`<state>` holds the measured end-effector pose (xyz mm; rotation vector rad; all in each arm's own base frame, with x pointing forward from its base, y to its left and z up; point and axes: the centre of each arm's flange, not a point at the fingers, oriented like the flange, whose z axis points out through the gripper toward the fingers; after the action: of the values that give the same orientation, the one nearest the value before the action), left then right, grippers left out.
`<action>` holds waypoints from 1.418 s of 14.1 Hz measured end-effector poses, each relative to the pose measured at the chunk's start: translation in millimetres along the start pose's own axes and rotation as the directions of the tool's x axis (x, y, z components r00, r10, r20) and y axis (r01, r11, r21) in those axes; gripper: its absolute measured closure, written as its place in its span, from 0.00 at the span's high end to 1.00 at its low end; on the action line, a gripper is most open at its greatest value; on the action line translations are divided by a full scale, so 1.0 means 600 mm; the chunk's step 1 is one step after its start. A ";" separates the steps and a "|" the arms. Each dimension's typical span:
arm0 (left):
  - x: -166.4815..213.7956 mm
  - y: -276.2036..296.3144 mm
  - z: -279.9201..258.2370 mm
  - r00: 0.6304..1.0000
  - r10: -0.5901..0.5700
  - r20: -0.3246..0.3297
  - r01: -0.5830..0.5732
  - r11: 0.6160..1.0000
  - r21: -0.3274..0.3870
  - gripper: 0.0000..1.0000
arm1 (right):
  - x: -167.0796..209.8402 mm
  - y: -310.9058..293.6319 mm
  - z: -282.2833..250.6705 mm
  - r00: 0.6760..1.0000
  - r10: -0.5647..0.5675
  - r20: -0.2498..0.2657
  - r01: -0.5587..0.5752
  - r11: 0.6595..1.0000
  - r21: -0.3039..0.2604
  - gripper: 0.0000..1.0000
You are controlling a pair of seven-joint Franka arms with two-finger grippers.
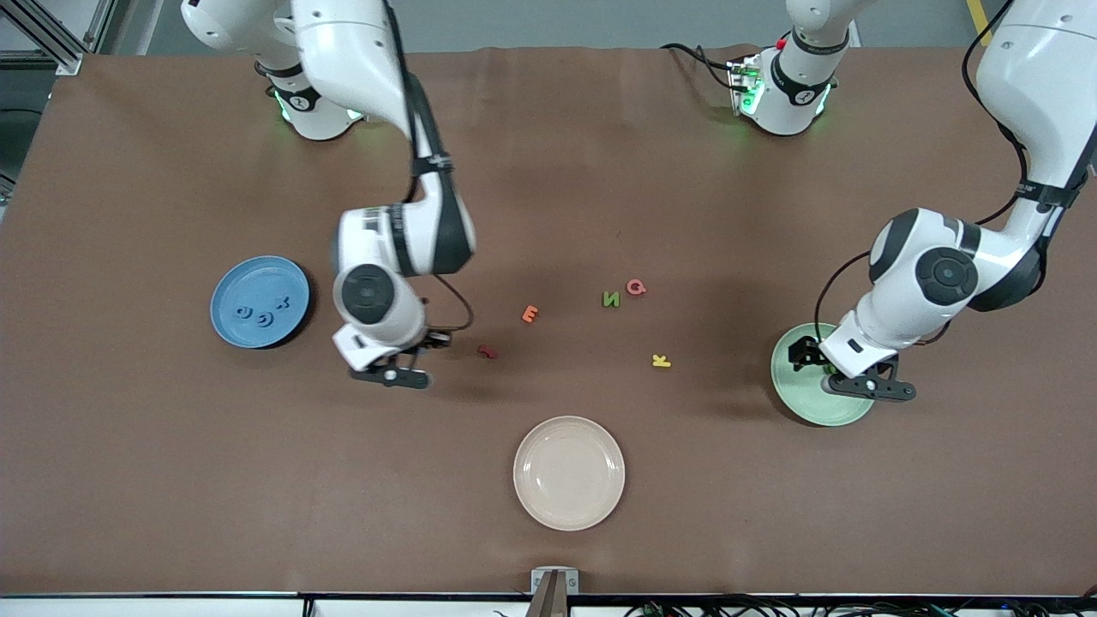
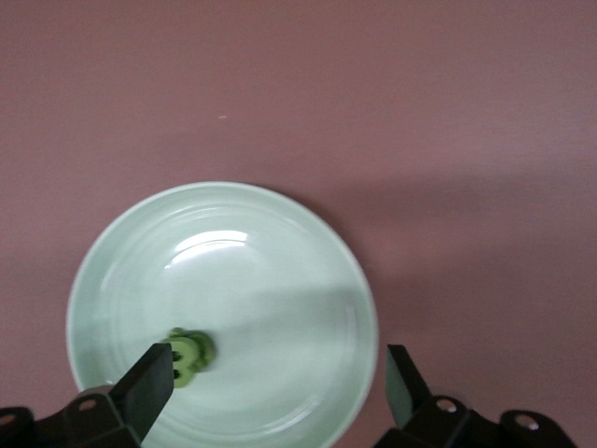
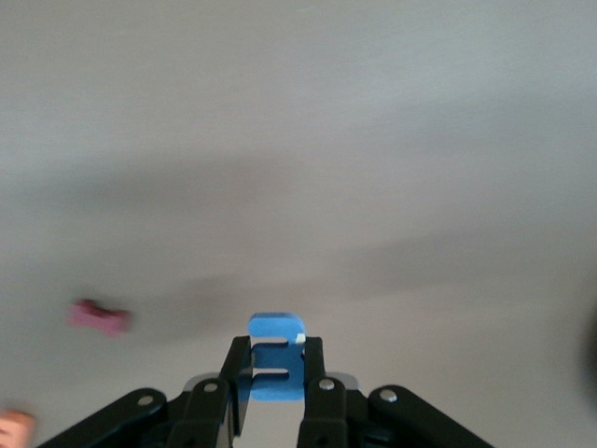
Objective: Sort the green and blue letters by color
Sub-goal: 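Carry the blue 3 onto the blue plate and open the right gripper, then grasp the green N with the left gripper while the right arm retracts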
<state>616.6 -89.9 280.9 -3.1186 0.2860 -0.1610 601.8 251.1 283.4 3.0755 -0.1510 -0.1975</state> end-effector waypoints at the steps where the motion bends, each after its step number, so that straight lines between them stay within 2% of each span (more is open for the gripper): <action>1: 0.001 0.022 -0.010 1.000 0.017 -0.005 -0.017 1.000 -0.006 1.00 | 0.001 0.060 -0.009 0.999 -0.034 0.003 0.034 0.999 0.012 0.26; 5: -0.005 0.122 -0.023 0.994 0.108 -0.013 -0.108 0.994 -0.032 1.00 | -0.029 0.293 -0.012 0.985 -0.171 -0.011 0.171 0.985 0.017 0.26; 7: -0.015 0.186 -0.022 0.993 0.120 -0.008 -0.120 0.992 -0.039 1.00 | -0.052 0.368 0.002 0.976 -0.217 -0.003 0.217 0.976 0.012 0.26; 11: -0.056 0.350 -0.020 0.999 0.049 0.006 -0.048 0.997 -0.053 1.00 | -0.083 0.454 0.025 0.963 -0.270 0.013 0.270 0.963 0.009 0.26; 14: -0.092 0.438 -0.003 1.000 0.013 0.005 -0.012 0.999 -0.034 1.00 | -0.101 0.485 0.044 0.962 -0.271 0.030 0.271 0.963 0.013 0.26; 16: -0.113 0.475 0.019 1.000 -0.026 0.010 0.026 0.999 -0.025 0.97 | -0.106 0.489 0.049 0.963 -0.268 0.037 0.268 0.963 0.015 0.41; 17: -0.123 0.490 0.031 0.998 -0.053 0.015 0.054 0.998 -0.022 0.97 | -0.106 0.489 0.049 0.963 -0.268 0.037 0.268 0.963 0.015 0.51; 19: -0.138 0.515 0.053 0.992 -0.118 0.034 0.119 0.993 -0.026 0.89 | -0.106 0.489 0.050 0.963 -0.268 0.038 0.268 0.963 0.015 0.71; 20: -0.144 0.528 0.061 0.988 -0.145 0.046 0.147 0.989 -0.032 0.89 | -0.106 0.489 0.050 0.963 -0.268 0.037 0.268 0.963 0.015 0.80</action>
<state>478.6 -386.0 231.2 -3.1723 0.0601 -0.0898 507.5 -35.4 280.1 3.0924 0.2660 -0.2694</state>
